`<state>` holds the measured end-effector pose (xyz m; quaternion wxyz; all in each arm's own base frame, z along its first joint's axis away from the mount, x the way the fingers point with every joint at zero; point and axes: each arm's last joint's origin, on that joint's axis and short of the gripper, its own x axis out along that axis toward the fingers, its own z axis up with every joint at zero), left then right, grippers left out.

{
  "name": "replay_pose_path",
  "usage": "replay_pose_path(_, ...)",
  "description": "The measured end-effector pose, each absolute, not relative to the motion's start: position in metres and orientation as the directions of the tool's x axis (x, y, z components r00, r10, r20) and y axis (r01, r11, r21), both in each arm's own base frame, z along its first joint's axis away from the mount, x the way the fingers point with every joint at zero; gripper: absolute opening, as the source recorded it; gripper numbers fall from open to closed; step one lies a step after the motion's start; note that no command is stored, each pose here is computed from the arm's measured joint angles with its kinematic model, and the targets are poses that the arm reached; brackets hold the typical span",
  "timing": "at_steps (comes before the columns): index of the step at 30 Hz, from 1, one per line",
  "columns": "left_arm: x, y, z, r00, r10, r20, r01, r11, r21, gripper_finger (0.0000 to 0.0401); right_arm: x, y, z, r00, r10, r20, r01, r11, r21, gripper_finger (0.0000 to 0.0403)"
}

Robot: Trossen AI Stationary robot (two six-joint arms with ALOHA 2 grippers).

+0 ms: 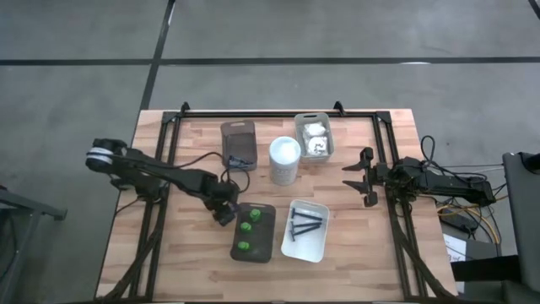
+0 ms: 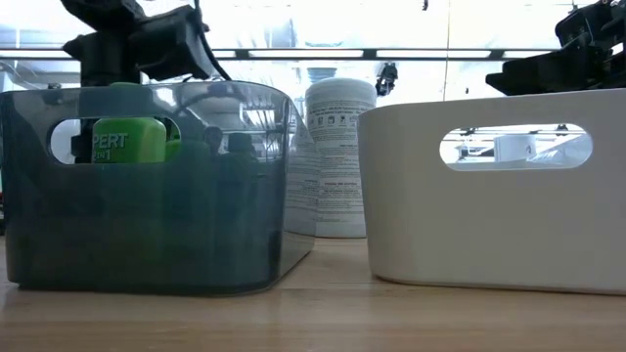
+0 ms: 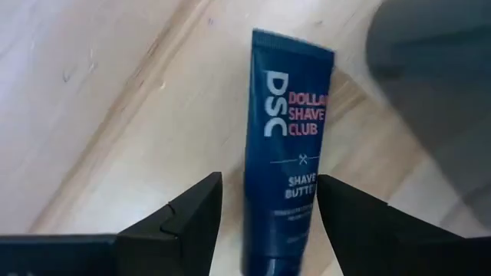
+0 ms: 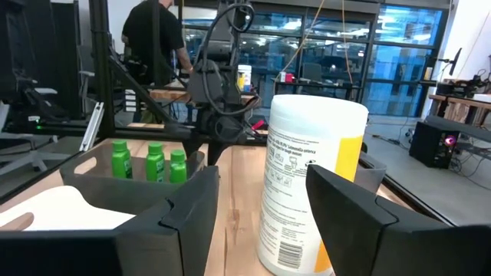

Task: Pick & Place Travel size toiletries
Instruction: Put the blue shave cream into the top black bin

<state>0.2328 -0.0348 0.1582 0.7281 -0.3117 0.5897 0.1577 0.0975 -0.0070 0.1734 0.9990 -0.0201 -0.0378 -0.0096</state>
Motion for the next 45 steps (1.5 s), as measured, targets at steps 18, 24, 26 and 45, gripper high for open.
replay_pose_path(18,0.241,-0.036,0.15,0.079,-0.07,-0.994,-0.593,0.799,-0.103,0.0215,0.097,-0.007,0.173,0.997,-0.018,0.076,0.021,0.999,-0.04,0.015)
replay_pose_path(24,0.24,-0.035,0.15,0.077,-0.057,-0.995,-0.59,0.802,-0.092,0.0196,0.098,-0.007,0.173,0.997,-0.017,0.076,0.02,0.999,-0.04,0.0134)
replay_pose_path(26,0.239,-0.035,0.151,0.08,-0.058,-0.995,-0.591,0.801,-0.094,0.0177,0.098,-0.007,0.173,0.997,-0.017,0.076,0.02,0.999,-0.04,0.0129)
replay_pose_path(45,0.225,-0.037,0.194,0.253,-0.218,-0.943,-0.54,0.776,-0.325,0.0106,0.097,-0.007,0.173,0.997,-0.018,0.076,0.021,0.999,-0.04,0.0071)
